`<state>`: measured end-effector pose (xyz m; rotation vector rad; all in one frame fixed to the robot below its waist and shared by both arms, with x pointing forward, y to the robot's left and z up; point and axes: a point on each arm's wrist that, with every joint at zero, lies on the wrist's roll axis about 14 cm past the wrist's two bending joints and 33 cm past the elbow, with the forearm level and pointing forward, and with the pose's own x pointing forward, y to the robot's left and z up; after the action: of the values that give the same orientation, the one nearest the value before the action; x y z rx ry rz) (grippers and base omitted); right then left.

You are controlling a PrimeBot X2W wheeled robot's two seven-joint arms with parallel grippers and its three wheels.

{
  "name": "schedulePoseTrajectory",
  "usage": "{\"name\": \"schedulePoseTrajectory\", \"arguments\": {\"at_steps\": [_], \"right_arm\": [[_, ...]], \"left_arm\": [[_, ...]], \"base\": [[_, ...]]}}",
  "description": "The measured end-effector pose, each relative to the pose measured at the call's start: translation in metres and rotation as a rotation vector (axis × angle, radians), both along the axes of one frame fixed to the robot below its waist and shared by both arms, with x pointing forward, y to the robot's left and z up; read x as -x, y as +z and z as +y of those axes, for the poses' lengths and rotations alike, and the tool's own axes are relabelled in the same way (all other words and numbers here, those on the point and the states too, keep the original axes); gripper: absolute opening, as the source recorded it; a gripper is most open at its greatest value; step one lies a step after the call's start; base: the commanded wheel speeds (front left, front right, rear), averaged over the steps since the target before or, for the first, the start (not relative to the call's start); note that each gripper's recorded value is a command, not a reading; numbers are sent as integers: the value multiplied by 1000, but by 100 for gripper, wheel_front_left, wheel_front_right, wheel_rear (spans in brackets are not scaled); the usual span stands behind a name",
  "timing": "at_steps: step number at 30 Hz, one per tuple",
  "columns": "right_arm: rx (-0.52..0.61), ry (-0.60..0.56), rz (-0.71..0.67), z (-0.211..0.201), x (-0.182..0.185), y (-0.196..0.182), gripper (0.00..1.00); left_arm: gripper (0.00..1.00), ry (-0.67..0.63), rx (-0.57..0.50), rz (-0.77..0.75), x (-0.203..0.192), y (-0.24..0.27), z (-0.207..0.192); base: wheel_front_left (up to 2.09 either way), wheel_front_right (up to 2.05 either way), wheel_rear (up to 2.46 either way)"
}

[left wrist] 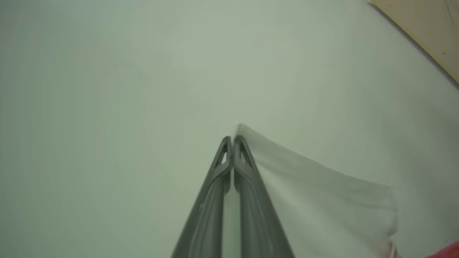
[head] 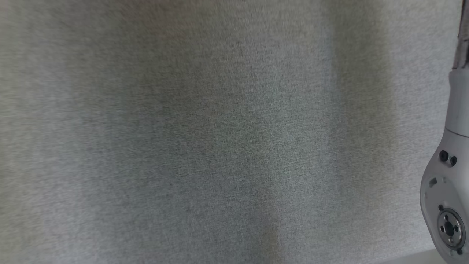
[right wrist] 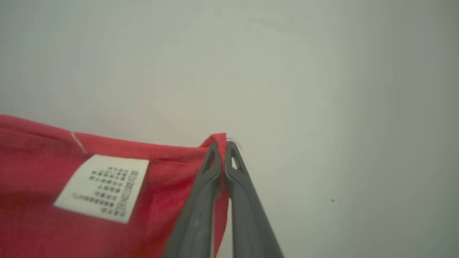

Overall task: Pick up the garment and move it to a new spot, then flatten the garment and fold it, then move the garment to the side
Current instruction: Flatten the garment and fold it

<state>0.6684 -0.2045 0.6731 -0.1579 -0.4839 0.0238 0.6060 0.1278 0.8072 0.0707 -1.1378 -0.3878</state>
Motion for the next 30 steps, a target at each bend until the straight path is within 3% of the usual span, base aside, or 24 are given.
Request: {"name": "schedulePoseTrajectory", "arguments": {"at_steps": [6,12,16,23,26,27,30], "right_arm": [[76,7,184,2,-14,-91,0],[106,37,344,0,-1,-146,0],[62,53,501,-3,25,-175,0],[-17,56,697,-12,84,-193,0],[-49,54,730,-16,107,-191,0],[-83,52,746,-18,123,-190,0],[-129,39,769,-22,146,-193,0]], "left_arm": [[0,-125,-3,172,-17,-83,-25],[0,-248,51,341,-7,-129,-29],[0,-327,102,510,2,-160,-28],[0,-432,157,782,43,-201,-29],[0,-500,190,897,71,-216,-36],[0,-561,237,1000,92,-229,-41],[0,-573,275,1116,117,-247,-36]], "base": [[0,0,0],[0,0,0],[0,0,0],[0,0,0],[0,0,0],[0,0,0],[0,0,0]]}}
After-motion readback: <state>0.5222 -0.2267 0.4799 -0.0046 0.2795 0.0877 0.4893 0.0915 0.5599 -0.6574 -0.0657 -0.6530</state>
